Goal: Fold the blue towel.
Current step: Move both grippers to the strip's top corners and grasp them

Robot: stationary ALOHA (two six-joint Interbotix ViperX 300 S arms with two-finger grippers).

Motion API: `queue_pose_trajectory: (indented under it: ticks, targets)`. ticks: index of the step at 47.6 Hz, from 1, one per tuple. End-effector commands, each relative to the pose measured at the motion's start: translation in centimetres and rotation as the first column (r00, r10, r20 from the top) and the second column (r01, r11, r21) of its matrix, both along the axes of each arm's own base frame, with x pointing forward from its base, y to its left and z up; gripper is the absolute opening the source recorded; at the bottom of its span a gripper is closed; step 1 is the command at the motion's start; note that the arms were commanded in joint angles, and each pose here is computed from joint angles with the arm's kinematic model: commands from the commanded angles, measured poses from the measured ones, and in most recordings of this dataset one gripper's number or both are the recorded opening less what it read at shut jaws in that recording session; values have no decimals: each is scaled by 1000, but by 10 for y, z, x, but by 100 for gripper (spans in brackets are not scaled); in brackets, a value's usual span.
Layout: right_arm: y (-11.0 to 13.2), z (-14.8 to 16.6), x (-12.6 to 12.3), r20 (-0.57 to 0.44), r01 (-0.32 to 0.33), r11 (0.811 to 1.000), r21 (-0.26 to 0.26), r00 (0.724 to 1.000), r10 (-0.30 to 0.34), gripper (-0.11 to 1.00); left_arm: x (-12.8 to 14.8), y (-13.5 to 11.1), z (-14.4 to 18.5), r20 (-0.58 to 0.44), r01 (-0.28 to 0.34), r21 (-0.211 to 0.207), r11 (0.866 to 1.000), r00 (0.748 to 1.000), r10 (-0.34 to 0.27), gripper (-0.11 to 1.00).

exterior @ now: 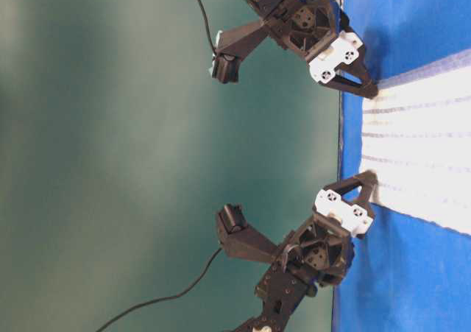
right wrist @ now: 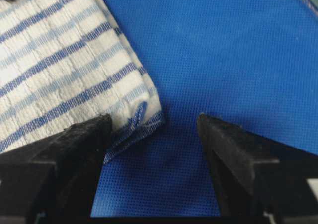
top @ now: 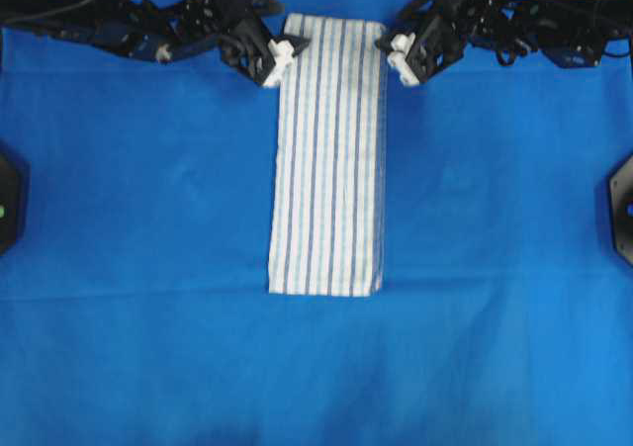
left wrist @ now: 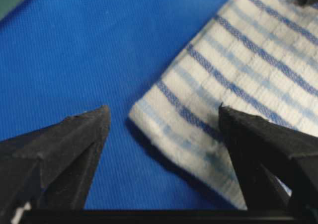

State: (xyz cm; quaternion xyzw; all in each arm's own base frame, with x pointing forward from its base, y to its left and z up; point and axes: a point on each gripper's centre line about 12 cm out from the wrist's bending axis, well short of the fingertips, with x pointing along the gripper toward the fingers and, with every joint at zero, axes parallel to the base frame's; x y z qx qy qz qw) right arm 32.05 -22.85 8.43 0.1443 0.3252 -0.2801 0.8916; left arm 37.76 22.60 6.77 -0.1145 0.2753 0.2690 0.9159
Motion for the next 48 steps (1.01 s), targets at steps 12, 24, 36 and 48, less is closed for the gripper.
queue_pose_trajectory:
  ticks: [12, 24, 36, 48]
  targets:
    - [0, 8, 6, 10, -35, 999, -35, 999, 35, 34, 4, 0, 1, 3, 14, 16, 1000, 1000, -14, 59]
    - [4, 10, 11, 14, -58, 997, -44, 998, 59, 7, 8, -10, -3, -26, 58, 36, 998, 998, -58, 6]
    - [3, 11, 11, 21, -55, 997, -46, 998, 56, 7, 7, -8, 1, -26, 57, 40, 998, 998, -56, 5]
    - [-11, 20, 14, 39, -28, 998, -63, 999, 30, 7, 2, 15, 19, -4, 12, 63, 998, 1000, -12, 5]
